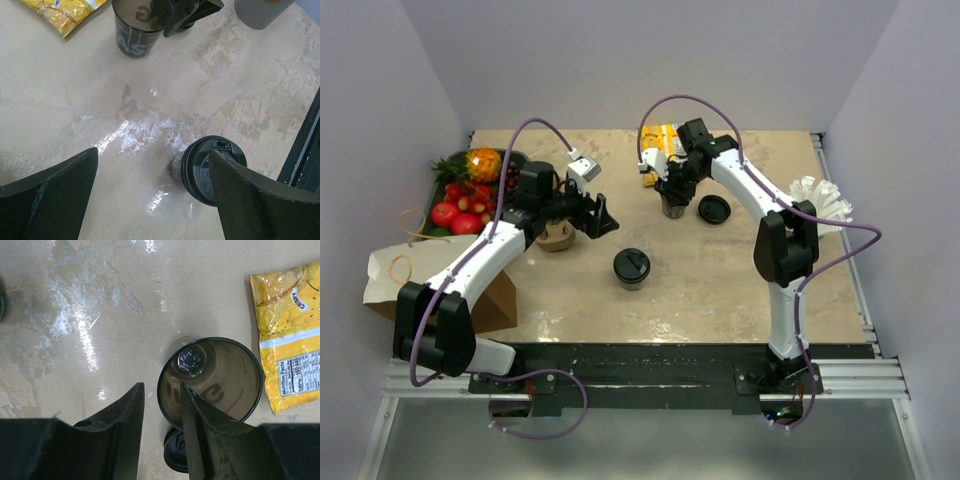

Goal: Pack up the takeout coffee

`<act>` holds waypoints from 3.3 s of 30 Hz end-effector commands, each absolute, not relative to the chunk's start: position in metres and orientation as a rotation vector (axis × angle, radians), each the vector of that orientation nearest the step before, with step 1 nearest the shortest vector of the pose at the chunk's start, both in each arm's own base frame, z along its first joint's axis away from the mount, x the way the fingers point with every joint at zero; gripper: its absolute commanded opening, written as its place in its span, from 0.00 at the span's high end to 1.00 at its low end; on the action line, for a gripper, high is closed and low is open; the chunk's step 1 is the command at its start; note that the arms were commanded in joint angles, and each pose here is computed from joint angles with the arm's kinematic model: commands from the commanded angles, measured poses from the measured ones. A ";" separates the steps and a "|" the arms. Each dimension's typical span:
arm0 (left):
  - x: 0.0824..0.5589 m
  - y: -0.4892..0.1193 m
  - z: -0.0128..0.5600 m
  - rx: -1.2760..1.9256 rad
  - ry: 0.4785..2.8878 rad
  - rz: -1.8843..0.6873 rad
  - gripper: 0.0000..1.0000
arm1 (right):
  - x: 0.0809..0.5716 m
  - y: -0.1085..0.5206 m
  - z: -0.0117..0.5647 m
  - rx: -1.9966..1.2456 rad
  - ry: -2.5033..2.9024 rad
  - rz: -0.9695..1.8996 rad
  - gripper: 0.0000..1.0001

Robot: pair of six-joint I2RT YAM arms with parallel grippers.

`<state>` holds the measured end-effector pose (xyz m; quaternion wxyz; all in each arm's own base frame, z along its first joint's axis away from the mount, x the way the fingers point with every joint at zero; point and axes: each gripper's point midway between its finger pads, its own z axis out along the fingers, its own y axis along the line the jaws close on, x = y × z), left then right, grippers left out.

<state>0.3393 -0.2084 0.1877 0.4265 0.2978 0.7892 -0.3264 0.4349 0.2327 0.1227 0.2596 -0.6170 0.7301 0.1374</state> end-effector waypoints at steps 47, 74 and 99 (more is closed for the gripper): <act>0.347 -0.205 0.186 0.739 1.945 -0.772 0.05 | 0.268 0.219 0.121 -1.785 2.068 0.452 0.98; 0.356 -0.198 0.182 0.700 1.986 -0.750 0.05 | 0.440 0.224 0.167 -1.120 2.151 -0.061 0.59; 0.364 -0.188 0.179 0.652 1.995 -0.733 0.05 | 0.465 0.156 0.095 -0.882 2.457 -0.144 0.77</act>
